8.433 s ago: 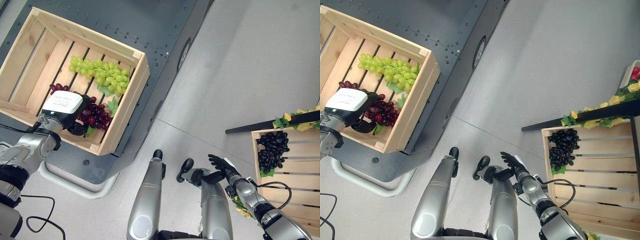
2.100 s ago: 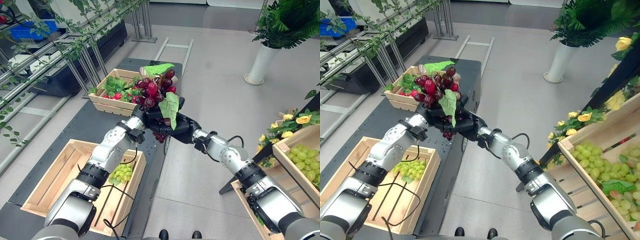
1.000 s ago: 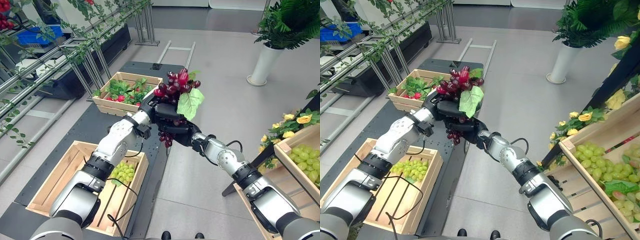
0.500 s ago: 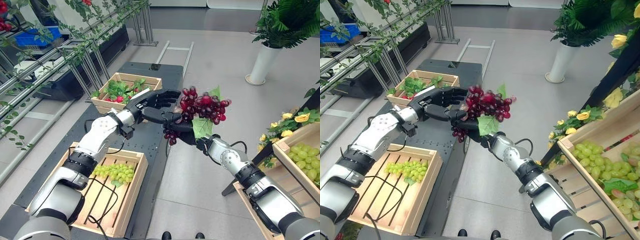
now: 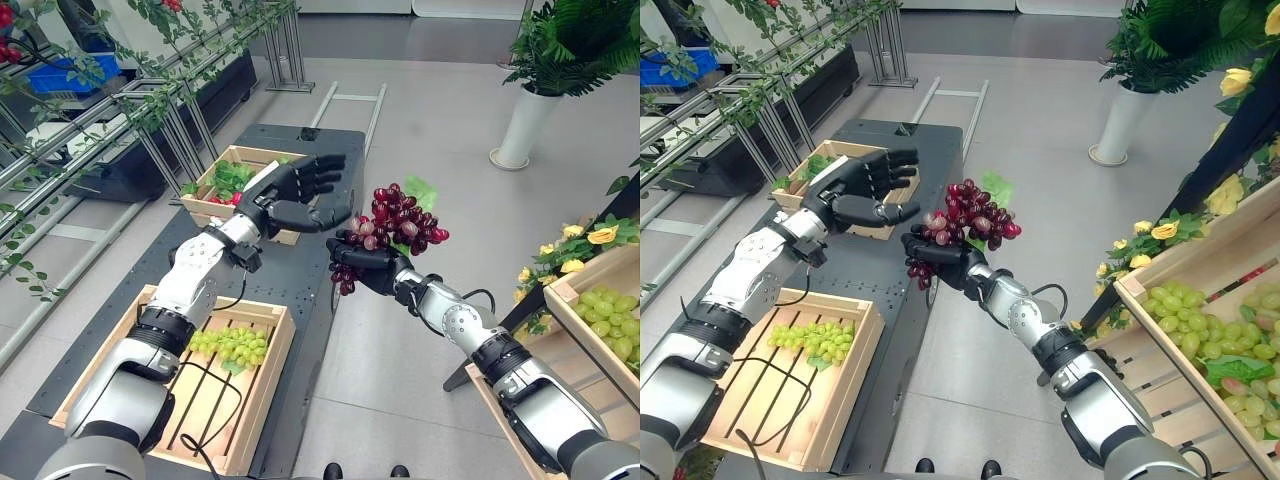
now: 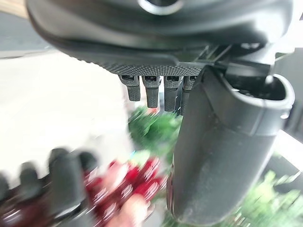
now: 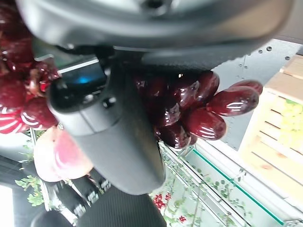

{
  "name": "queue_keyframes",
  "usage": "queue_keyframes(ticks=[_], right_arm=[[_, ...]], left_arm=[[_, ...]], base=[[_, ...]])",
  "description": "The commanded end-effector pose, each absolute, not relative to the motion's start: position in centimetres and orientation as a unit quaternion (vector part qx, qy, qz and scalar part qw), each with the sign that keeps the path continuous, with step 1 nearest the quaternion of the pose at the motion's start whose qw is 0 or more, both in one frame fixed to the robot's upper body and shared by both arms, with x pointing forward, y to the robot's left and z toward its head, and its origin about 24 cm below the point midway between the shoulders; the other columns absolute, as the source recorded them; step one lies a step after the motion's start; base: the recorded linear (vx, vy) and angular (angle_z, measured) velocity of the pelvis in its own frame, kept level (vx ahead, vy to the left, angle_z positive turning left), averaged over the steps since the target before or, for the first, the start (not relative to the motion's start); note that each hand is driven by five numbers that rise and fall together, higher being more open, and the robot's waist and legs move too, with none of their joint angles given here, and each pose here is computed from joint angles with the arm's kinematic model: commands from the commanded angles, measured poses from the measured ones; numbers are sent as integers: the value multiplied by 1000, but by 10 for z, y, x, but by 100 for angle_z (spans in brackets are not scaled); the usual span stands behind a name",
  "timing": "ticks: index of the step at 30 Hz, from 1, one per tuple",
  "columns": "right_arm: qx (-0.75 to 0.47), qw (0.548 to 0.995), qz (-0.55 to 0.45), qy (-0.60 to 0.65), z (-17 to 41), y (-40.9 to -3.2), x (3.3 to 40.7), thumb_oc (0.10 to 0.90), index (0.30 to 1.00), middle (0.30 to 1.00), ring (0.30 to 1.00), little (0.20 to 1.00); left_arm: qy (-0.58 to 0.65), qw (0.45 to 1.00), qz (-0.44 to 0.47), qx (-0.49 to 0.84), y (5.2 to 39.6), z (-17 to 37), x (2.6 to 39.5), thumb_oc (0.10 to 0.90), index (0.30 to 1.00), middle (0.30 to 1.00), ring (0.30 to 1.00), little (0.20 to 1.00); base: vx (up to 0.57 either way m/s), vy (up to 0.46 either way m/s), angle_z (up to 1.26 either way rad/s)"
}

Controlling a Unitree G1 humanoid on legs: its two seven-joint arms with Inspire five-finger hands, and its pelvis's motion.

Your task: Pick up the fruits from the basket on one side to the basket on the other side

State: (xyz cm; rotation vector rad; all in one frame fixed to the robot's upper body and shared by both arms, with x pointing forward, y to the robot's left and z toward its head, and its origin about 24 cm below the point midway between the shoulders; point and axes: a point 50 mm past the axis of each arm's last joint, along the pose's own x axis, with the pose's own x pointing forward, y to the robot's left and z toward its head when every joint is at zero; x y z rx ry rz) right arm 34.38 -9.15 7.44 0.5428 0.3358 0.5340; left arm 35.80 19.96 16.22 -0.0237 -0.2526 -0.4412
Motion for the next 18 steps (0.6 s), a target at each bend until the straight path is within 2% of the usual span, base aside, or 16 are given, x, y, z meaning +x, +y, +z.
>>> queue_keyframes(ticks=[1, 14, 18], right_arm=[[337, 902, 265, 49, 106, -96, 356, 400, 300, 300, 300, 300], [329, 917, 191, 121, 41, -137, 332, 400, 300, 300, 300, 300], [319, 921, 159, 155, 6, -156, 309, 400, 300, 300, 300, 300]], left_arm=[[-222, 966, -109, -81, 235, 181, 358, 800, 900, 900, 900, 900], [-172, 978, -68, -94, 243, 130, 339, 800, 900, 900, 900, 900], [-132, 984, -79, -89, 248, 101, 325, 800, 900, 900, 900, 900]], base=[[0, 0, 0], [14, 8, -1], [44, 27, -4]])
